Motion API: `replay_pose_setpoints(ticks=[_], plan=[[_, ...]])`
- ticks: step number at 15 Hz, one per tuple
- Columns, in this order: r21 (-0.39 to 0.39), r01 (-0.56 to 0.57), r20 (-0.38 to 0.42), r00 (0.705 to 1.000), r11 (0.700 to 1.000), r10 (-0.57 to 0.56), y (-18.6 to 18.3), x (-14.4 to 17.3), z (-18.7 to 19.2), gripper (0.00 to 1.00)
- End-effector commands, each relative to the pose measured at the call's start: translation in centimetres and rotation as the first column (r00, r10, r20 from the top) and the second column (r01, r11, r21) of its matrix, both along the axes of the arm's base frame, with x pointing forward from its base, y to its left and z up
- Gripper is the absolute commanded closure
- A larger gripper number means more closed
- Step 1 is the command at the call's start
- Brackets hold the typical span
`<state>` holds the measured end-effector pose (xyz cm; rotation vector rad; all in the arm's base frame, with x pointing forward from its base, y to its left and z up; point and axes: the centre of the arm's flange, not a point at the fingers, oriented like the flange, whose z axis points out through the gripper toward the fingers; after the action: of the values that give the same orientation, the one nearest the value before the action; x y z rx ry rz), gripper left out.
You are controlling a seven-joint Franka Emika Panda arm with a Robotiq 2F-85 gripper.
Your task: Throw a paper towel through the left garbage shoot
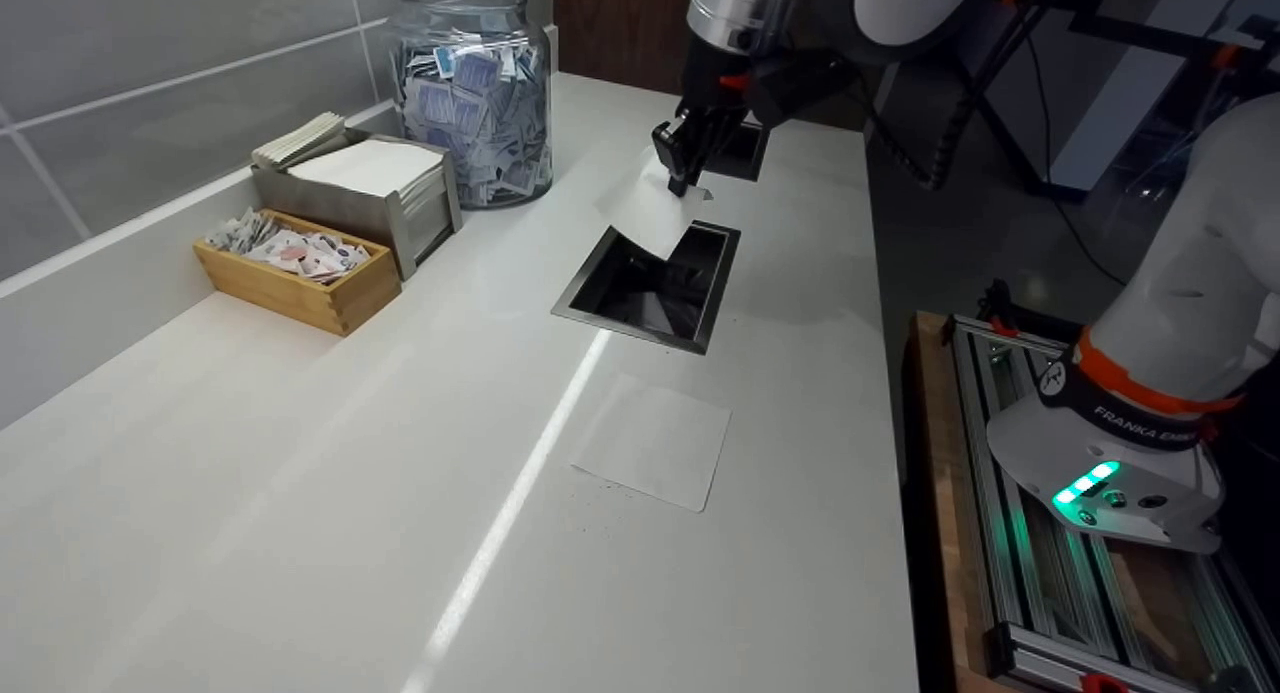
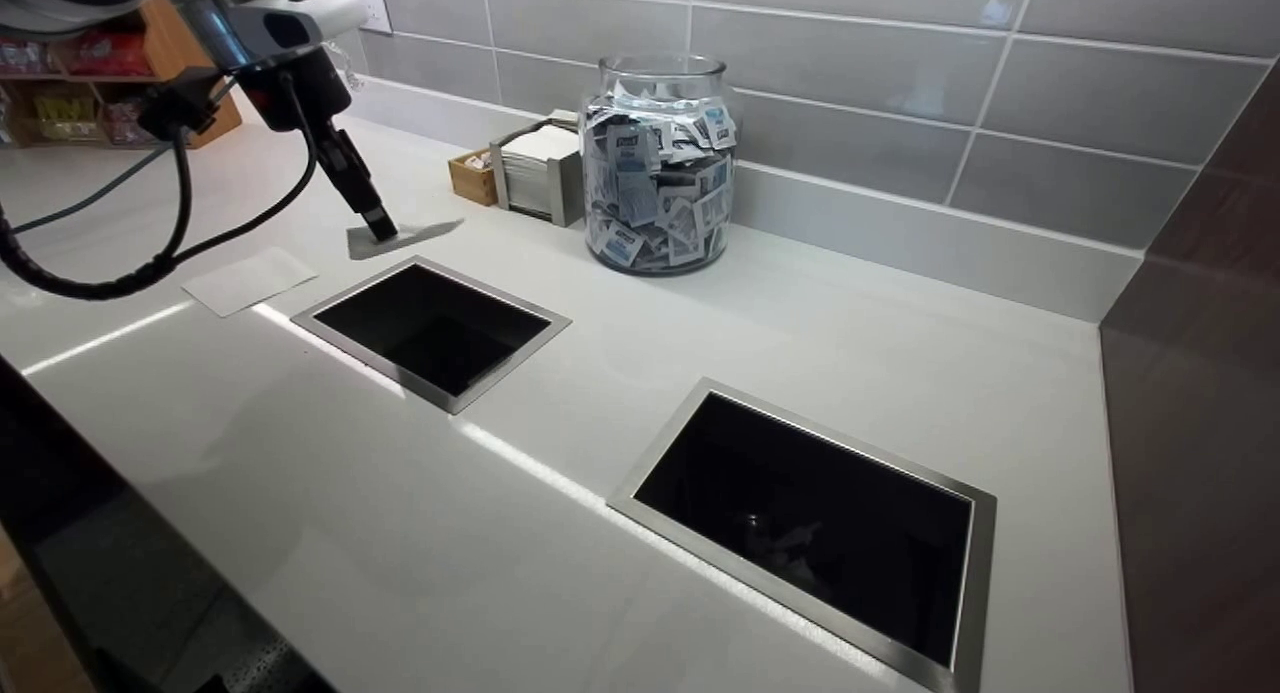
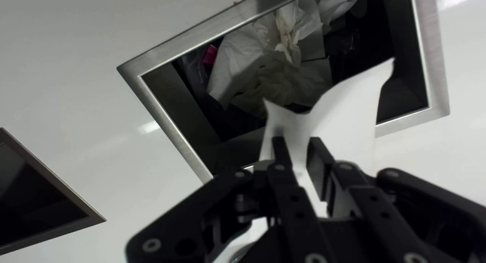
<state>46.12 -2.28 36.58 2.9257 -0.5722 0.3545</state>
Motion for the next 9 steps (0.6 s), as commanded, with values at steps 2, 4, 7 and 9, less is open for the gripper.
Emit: replay_pose_setpoints(ticks=[2,4,7,9], plan=[[-0.015,0.009,0.028,1.0,1.0,-0.008,0.4,-0.9,0.0,0.4],[-0.012,0.008,0.027,1.0,1.0,-0.007,0.5,-1.0,0.1,0.25],[-0.003,-0.027,0.043,0.999,1.0,0.027,0.8,-1.2,0.7,0.03],[0.008,-0.106,0.07,0.992,0.994,0.106,1.5,-1.5,2.0,0.0]])
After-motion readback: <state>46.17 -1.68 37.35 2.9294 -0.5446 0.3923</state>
